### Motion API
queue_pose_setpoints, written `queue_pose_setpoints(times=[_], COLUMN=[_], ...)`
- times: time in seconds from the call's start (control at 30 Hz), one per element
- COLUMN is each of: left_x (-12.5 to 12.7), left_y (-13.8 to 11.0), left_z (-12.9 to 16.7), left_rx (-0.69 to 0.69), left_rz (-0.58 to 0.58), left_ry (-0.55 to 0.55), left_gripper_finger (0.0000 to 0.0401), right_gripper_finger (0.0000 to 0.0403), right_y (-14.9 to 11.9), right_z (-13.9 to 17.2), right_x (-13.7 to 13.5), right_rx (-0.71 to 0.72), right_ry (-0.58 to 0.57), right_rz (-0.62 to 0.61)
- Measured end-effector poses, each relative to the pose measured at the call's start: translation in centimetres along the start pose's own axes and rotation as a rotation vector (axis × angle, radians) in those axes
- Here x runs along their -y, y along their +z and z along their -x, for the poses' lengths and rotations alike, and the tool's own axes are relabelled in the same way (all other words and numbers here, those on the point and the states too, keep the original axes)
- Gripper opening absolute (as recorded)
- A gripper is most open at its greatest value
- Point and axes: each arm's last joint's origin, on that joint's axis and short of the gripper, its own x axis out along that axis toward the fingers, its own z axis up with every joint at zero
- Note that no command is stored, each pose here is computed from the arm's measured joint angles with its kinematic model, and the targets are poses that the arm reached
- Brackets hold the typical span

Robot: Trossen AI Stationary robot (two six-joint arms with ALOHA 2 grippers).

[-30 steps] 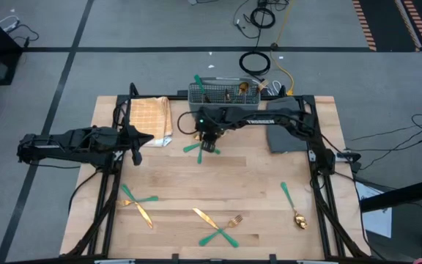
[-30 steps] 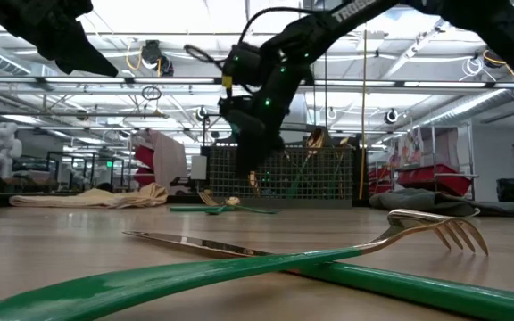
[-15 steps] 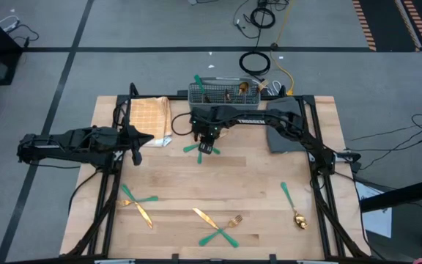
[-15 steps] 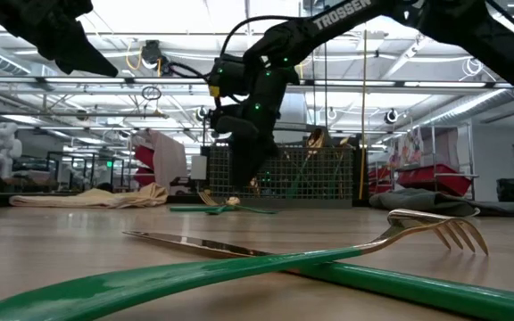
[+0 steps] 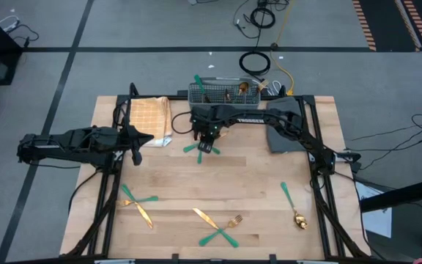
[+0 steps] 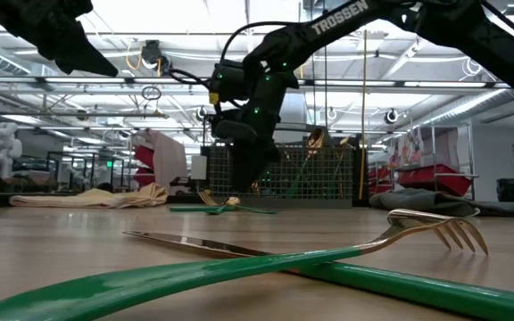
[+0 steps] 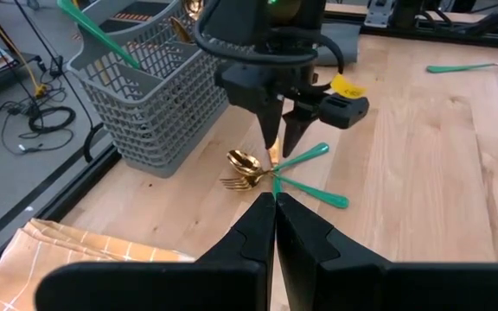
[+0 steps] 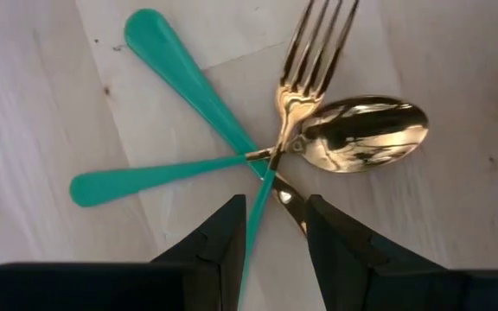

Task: Sort silverware
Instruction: Put the fork into the right section of the dish rack

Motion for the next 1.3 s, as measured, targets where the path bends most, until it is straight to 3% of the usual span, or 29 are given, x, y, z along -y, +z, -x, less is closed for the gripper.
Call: queue_pose_setpoints(times=[0.83, 1.0, 1.17, 1.3], left_x=[0.0, 0.0, 0.0, 0.0], left_y=[0.0, 0.0, 0.0, 0.0], left_z=[0.0, 0.0, 0.0, 0.0], left_rx=[0.0, 0.001, 0.0, 0.0], left_rz=[0.0, -0.001, -0.001, -0.001], left_ry=[-0.001, -0.002, -0.002, -0.002], left_gripper_finger=[0.0021, 0.0021, 0.0021, 0.0021], right_gripper_finger=[0.0109, 0.0078, 0.0014, 0.0007], right_y=[-0.5, -1.0, -1.1, -0.9], right_z=[-3.2, -4.7, -4.8, -3.8], right_x=[0.5, 0.5, -0.1, -0.5], right_rx=[-0.057, -0.104, -0.105, -0.084], right_ry=[0.017, 0.017, 0.011, 0.002], right_rz=[-0.059, -0.04, -0.004, 0.006])
